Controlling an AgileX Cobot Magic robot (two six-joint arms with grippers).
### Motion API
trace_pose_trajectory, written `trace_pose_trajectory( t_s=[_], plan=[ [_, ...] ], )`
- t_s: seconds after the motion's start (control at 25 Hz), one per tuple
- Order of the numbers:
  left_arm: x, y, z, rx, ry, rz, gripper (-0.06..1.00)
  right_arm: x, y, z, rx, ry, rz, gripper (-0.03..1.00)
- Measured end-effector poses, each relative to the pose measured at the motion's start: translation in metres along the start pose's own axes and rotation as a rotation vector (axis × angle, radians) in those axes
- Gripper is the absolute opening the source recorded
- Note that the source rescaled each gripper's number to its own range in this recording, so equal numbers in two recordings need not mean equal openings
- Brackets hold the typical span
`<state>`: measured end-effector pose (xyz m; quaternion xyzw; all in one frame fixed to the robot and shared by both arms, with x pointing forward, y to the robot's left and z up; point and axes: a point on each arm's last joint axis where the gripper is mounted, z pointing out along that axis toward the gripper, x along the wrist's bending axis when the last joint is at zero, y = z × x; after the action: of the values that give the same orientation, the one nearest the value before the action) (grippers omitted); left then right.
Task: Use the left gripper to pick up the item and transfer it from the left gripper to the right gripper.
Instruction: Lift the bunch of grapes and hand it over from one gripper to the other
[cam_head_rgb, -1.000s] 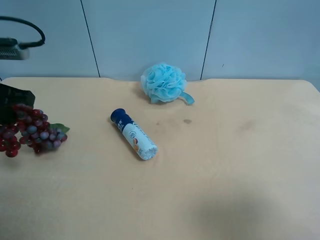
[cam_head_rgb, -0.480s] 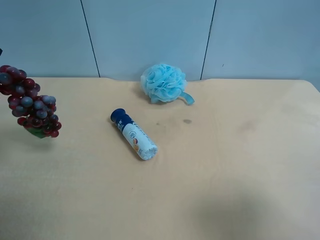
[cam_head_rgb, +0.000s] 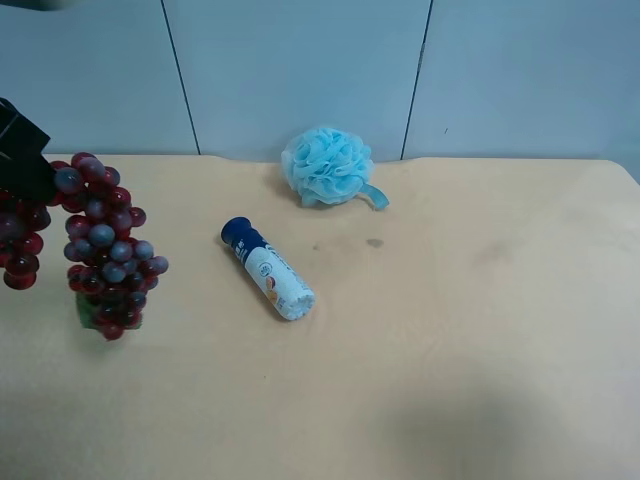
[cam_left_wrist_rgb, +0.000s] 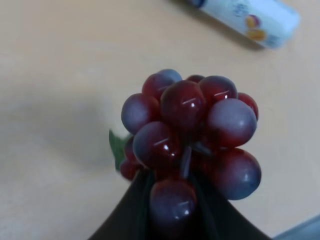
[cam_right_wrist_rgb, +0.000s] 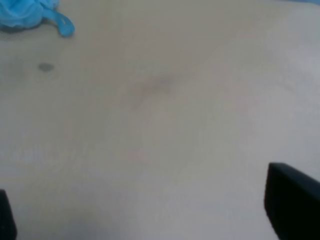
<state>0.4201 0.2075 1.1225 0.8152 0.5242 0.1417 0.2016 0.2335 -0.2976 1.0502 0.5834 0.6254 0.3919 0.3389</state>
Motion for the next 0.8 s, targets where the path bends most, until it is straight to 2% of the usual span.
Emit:
trace_pose_trajectory(
  t_s=[0.24, 0.52, 0.8],
  plan=[
    [-0.030, -0.003, -0.002, -0.007, -0.072, 0.131, 0.01, 0.000, 0.000, 0.000, 0.000, 0.000, 0.000, 1.00],
    [-0.052, -0.007, -0.004, -0.010, -0.125, 0.226, 0.01, 0.000, 0.000, 0.000, 0.000, 0.000, 0.000, 1.00],
    [-0.074, -0.005, 0.012, 0.052, -0.150, 0.308, 0.01, 0.000, 0.000, 0.000, 0.000, 0.001, 0.000, 1.00]
  ],
)
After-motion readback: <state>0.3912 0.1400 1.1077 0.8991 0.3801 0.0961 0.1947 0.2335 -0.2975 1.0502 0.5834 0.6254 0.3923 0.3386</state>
